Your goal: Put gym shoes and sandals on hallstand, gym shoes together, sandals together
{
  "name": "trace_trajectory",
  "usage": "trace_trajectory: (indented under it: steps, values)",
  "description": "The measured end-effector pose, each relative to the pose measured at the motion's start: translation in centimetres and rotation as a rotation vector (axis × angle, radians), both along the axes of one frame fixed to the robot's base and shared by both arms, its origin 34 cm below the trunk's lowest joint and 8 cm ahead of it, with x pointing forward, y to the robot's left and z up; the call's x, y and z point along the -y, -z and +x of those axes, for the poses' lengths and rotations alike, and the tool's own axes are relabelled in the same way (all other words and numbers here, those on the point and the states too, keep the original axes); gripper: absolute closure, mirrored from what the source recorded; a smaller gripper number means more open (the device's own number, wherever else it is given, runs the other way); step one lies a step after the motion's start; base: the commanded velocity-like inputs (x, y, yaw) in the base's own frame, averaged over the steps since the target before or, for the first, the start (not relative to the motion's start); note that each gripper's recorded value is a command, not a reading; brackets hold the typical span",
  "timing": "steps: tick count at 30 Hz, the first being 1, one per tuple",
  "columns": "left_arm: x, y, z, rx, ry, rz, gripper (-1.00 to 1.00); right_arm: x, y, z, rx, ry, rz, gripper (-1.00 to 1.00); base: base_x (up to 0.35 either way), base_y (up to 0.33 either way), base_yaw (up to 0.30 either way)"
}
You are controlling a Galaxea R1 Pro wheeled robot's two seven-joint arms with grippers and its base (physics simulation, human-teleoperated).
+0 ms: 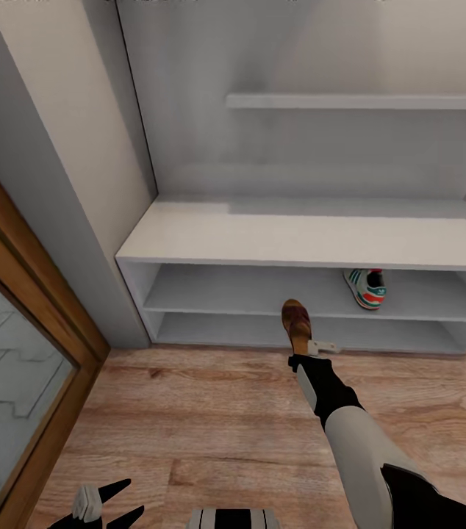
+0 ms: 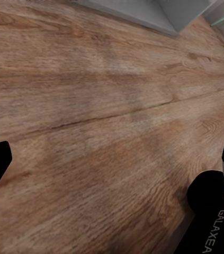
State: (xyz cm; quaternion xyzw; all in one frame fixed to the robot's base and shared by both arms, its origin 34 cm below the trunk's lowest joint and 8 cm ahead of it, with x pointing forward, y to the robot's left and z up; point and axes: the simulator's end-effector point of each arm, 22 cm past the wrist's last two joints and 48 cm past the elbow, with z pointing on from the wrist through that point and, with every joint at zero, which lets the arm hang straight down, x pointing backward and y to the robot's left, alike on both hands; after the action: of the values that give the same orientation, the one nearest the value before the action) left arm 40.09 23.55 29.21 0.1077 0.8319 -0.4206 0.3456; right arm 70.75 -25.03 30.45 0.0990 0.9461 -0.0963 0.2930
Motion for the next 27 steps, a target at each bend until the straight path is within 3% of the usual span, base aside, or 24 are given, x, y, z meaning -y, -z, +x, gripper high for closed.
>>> trace_trajectory:
  steps: [20, 27]
  values:
    - [0.0, -0.7, 0.5, 0.022, 0.000, 0.001, -1.00, -0.3, -1.8, 0.8, 0.025, -0.026, -0.018, 1.00, 0.000, 0.000, 0.000]
    - [0.2, -0.7, 0.6, 0.023, 0.000, -0.003, -1.00, -0.4, -3.5, 1.6, -0.066, -0.054, -0.034, 1.00, 0.000, 0.000, 0.000]
